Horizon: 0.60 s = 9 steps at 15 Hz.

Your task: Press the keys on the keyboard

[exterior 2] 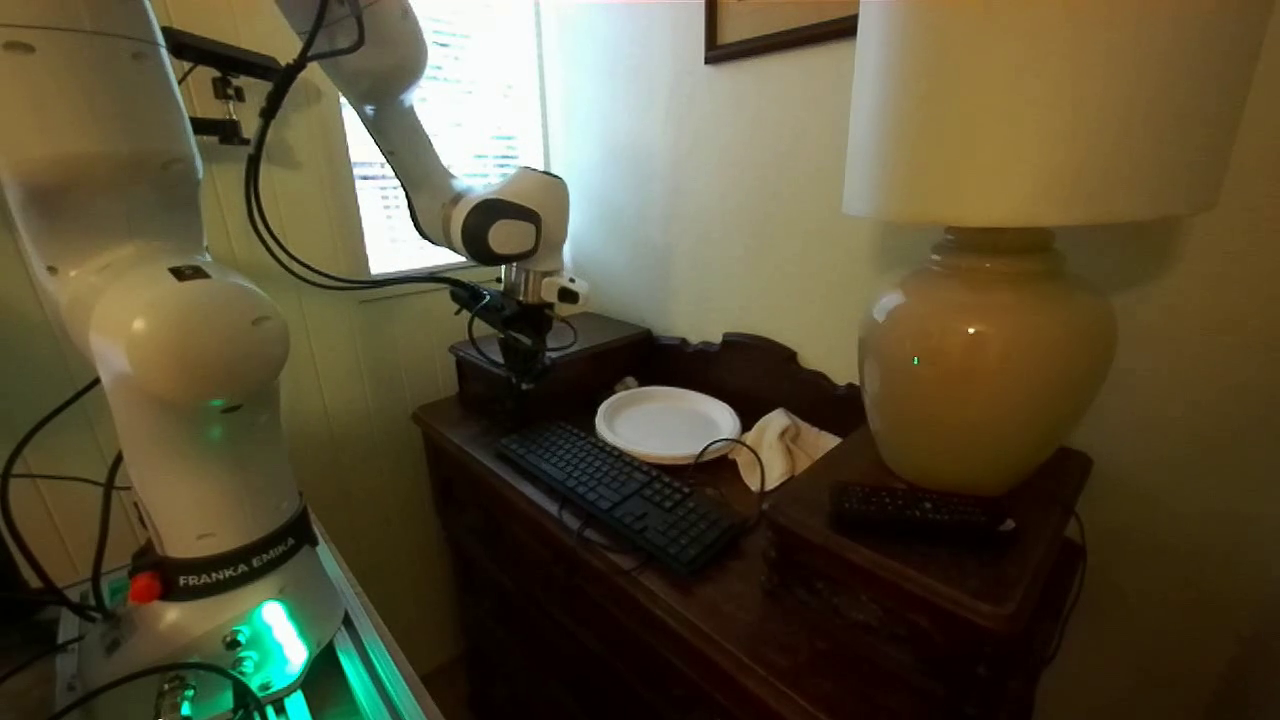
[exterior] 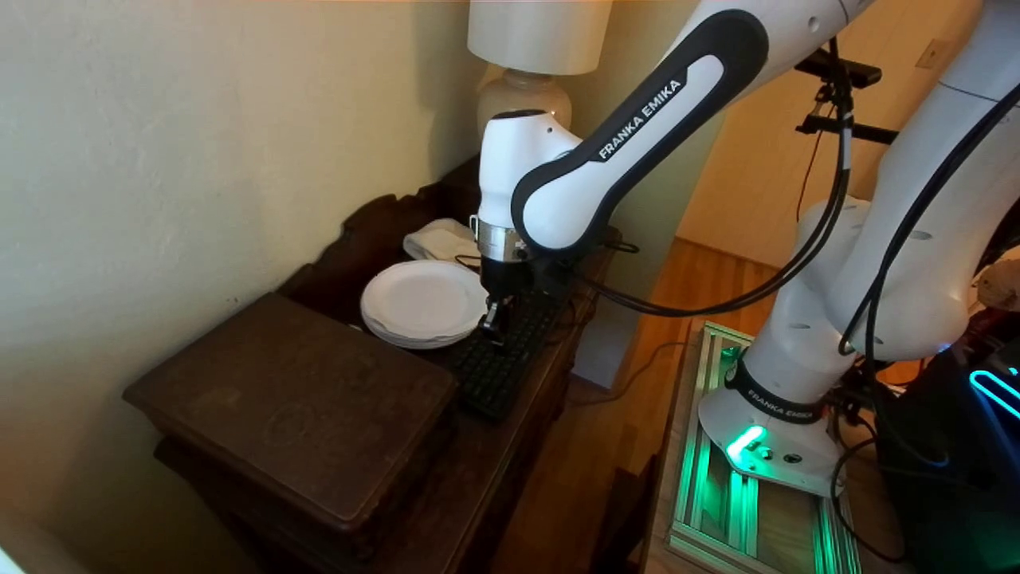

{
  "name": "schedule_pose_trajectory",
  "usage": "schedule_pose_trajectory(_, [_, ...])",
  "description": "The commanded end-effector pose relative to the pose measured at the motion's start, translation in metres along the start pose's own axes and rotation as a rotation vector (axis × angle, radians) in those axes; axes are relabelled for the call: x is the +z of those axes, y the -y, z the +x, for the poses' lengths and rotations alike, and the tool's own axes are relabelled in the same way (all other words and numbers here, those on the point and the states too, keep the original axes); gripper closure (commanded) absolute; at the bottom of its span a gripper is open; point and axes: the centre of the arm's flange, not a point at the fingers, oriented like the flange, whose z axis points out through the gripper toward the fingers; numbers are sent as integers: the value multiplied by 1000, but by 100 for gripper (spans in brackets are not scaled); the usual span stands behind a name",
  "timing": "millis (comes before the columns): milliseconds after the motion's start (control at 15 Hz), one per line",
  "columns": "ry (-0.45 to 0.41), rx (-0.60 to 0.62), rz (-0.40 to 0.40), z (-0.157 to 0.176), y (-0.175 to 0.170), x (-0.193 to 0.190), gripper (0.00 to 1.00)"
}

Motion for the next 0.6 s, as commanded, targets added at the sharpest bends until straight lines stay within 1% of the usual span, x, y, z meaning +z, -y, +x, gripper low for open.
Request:
schedule_pose_trajectory(0, [27,18,-2,5,2,22,99])
schedule_pose_trajectory(267, [40,30,16,9,4,39,99])
schedule_pose_trajectory(533, [28,61,40,18,8,53,99])
